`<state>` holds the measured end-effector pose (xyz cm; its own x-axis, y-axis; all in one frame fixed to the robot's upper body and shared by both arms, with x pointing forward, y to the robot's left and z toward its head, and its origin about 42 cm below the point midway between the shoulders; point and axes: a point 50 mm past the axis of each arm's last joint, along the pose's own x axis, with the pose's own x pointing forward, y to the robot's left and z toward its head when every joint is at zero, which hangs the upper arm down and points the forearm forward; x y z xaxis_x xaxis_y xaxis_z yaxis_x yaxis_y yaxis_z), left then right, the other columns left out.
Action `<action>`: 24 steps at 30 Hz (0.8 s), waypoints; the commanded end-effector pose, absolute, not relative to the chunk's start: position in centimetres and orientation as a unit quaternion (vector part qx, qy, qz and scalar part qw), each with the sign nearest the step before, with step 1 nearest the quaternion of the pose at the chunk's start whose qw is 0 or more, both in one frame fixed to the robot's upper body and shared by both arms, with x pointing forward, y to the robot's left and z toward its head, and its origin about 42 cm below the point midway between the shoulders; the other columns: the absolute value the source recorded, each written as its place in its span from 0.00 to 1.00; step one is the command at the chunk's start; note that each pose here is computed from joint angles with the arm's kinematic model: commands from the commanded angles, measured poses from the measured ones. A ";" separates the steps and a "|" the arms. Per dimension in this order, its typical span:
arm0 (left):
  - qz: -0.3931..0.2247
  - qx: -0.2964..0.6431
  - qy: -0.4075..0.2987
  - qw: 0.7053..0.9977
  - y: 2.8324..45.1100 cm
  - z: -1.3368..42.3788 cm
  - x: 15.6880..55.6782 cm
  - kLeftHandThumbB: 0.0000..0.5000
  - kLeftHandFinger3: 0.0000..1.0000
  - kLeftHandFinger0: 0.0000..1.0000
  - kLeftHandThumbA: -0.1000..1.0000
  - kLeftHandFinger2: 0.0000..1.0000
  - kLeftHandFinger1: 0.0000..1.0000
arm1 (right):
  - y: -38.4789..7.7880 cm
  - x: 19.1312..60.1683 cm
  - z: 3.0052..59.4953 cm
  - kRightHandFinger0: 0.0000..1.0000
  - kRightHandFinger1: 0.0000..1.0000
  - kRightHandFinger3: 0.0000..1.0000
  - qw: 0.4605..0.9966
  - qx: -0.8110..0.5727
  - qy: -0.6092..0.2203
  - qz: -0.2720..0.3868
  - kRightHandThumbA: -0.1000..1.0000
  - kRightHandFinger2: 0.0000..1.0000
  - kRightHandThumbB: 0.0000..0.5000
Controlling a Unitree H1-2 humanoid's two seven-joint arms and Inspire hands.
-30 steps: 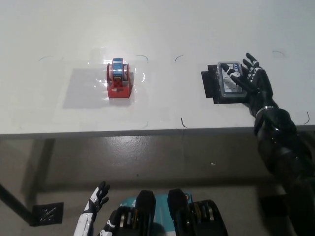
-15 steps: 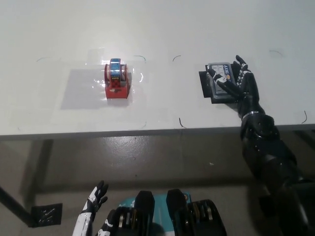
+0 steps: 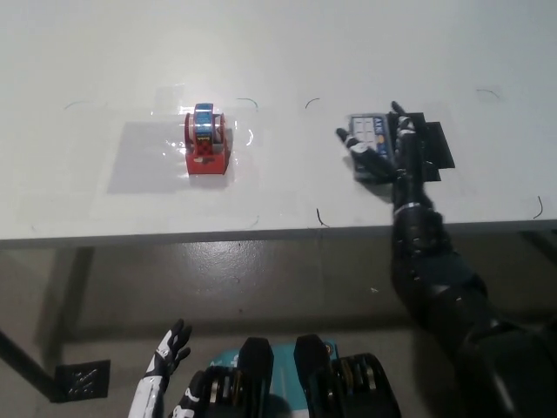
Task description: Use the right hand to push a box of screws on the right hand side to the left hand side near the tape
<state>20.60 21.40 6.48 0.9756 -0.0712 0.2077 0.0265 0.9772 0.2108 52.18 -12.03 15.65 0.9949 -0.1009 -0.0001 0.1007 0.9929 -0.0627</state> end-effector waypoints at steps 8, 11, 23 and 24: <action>-0.018 0.095 -0.141 0.985 21.5 7.5 20.8 0.19 1.00 1.00 0.82 1.00 1.00 | -5.6 49.8 15.1 1.00 1.00 1.00 0.995 -0.052 -0.011 -0.088 1.00 1.00 0.47; -0.021 0.093 -0.139 0.986 21.4 7.4 20.8 0.21 1.00 1.00 0.83 1.00 1.00 | -4.6 49.2 14.9 1.00 1.00 1.00 0.996 -0.039 -0.018 -0.081 1.00 1.00 0.46; -0.023 0.084 -0.144 0.986 21.6 7.8 21.0 0.19 1.00 1.00 0.80 1.00 1.00 | -1.2 47.7 14.7 1.00 1.00 1.00 0.998 -0.022 -0.015 -0.063 1.00 1.00 0.43; -0.023 0.081 -0.143 0.986 21.5 7.7 21.0 0.20 1.00 1.00 0.81 1.00 1.00 | -1.0 47.6 14.7 1.00 1.00 1.00 0.998 -0.023 -0.013 -0.062 1.00 1.00 0.43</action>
<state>20.83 21.64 6.59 0.9758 -0.0603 0.2102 0.0193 0.9812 0.1921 48.91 -4.89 14.49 0.9799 -0.1951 0.0408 0.1973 0.9785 -0.0606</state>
